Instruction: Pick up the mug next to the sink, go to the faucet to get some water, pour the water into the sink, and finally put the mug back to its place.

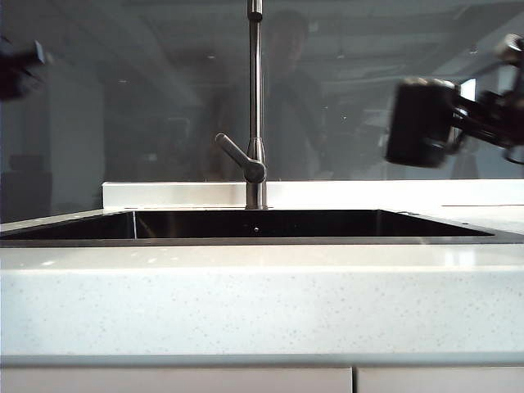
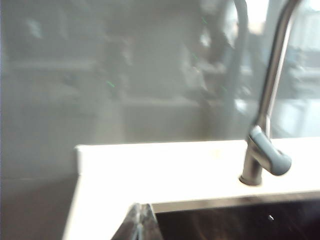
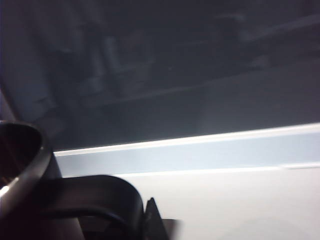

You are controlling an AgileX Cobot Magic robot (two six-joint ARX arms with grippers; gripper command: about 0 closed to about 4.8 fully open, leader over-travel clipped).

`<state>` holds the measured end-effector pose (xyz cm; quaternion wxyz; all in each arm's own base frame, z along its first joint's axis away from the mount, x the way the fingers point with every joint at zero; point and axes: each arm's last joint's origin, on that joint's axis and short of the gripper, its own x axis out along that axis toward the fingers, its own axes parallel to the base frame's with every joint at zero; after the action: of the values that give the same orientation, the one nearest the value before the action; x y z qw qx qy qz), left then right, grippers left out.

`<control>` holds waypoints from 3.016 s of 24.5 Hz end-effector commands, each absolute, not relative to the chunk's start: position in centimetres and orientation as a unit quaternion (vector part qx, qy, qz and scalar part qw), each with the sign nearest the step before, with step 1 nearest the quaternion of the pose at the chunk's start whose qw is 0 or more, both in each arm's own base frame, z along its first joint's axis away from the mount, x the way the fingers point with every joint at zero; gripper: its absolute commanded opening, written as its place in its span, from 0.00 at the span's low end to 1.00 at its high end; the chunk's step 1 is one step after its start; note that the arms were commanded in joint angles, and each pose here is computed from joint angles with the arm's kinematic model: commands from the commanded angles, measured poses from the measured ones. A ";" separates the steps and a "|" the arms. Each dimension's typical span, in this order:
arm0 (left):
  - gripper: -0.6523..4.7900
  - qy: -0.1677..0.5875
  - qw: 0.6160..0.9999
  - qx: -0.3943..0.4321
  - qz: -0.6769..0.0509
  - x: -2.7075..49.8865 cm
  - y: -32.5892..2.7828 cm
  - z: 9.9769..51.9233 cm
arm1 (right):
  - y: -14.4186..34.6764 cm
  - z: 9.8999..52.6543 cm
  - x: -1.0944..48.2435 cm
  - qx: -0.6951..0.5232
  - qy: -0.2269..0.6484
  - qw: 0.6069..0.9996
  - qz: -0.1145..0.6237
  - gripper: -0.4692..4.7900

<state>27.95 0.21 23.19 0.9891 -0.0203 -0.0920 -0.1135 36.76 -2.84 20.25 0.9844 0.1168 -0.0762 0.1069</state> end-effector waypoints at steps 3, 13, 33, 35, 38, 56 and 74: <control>0.11 -0.062 0.971 -0.079 -0.217 37.4 0.0 20.9 | 4.5 25.6 40.3 0.137 0.006 0.974 0.179 0.09; 0.47 -0.063 0.885 -0.162 -0.433 50.6 -3.4 18.9 | 15.0 33.1 42.5 0.074 -0.001 0.972 0.223 0.09; 0.97 -0.105 0.877 -0.112 -0.455 53.5 -11.8 21.7 | 15.7 34.2 42.2 0.096 -0.031 0.969 0.225 0.09; 0.96 -0.109 0.875 -0.111 -0.458 53.5 -11.8 22.0 | 15.7 34.2 42.2 0.096 -0.031 0.969 0.224 0.09; 0.90 -0.112 0.871 -0.108 -0.466 53.5 -11.8 22.4 | 15.7 34.2 42.2 0.095 -0.031 0.968 0.230 0.09; 0.68 -0.056 0.810 -0.108 -0.574 53.0 -11.6 22.3 | 15.7 34.2 42.2 0.095 -0.031 0.968 0.230 0.09; 0.68 -0.047 0.791 -0.106 -0.600 52.8 -11.2 22.4 | 15.7 34.2 42.2 0.095 -0.031 0.968 0.230 0.09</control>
<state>53.08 -11.01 21.68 0.7972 -0.1263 -0.0256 -0.5898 42.47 15.74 33.00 0.9703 0.0874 -0.0011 0.2258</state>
